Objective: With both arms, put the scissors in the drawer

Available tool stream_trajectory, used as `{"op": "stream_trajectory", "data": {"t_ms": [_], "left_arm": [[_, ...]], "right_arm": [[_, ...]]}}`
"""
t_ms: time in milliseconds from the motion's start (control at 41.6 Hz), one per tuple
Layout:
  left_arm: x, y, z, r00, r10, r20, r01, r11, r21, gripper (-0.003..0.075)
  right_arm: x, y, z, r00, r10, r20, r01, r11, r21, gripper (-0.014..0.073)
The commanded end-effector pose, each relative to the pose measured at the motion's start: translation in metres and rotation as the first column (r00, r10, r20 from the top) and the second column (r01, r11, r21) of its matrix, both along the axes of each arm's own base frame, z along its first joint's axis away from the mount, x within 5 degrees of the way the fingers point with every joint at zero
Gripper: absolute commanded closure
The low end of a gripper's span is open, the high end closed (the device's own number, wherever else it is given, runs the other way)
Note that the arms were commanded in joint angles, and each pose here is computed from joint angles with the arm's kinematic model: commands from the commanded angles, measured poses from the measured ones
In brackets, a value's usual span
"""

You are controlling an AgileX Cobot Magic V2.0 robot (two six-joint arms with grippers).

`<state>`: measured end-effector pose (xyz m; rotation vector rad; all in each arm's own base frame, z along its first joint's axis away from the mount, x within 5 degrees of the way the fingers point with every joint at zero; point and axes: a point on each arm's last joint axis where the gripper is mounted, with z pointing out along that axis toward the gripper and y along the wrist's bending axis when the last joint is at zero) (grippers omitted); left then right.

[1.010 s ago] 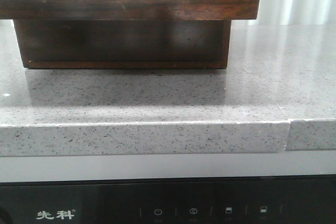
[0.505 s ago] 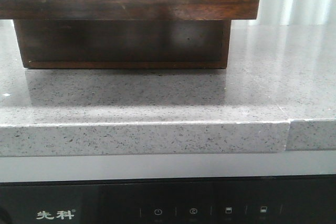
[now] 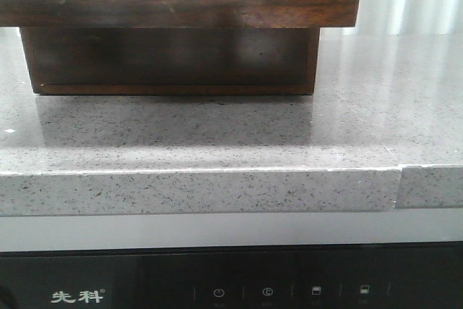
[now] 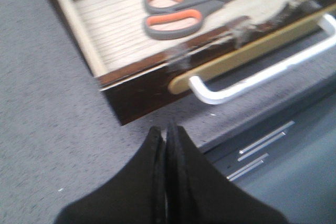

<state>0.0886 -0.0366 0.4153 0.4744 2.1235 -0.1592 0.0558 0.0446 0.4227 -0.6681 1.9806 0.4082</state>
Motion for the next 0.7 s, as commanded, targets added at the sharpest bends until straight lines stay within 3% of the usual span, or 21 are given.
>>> {"op": "stream_trajectory", "data": {"t_ms": [0, 120, 241, 529, 674], "left_arm": [[-0.004, 0.011, 0.012, 0.99, 0.113, 0.088, -0.105, 0.99, -0.1, 0.0741], [-0.017, 0.022, 0.0, 0.969, 0.223, 0.101, -0.205, 0.965, -0.166, 0.0741], [-0.03, 0.029, -0.022, 0.929, 0.312, 0.199, -0.267, 0.937, -0.223, 0.0741], [-0.049, 0.036, -0.107, 0.8, 0.423, 0.427, -0.305, 0.898, -0.318, 0.0741], [-0.041, 0.037, -0.146, 0.783, 0.43, 0.449, -0.308, 0.896, -0.32, 0.0741]], "right_arm": [[0.001, 0.0, 0.011, 0.998, -0.009, 0.068, 0.006, 0.999, 0.051, 0.0661], [0.001, 0.0, 0.011, 0.998, -0.009, 0.068, 0.006, 0.999, 0.051, 0.0661], [0.001, 0.0, 0.011, 0.998, -0.009, 0.068, 0.006, 0.999, 0.051, 0.0661], [0.001, 0.0, 0.011, 0.998, -0.009, 0.068, 0.006, 0.999, 0.051, 0.0661], [0.001, 0.0, 0.011, 0.998, -0.009, 0.068, 0.006, 0.999, 0.051, 0.0661]]}}
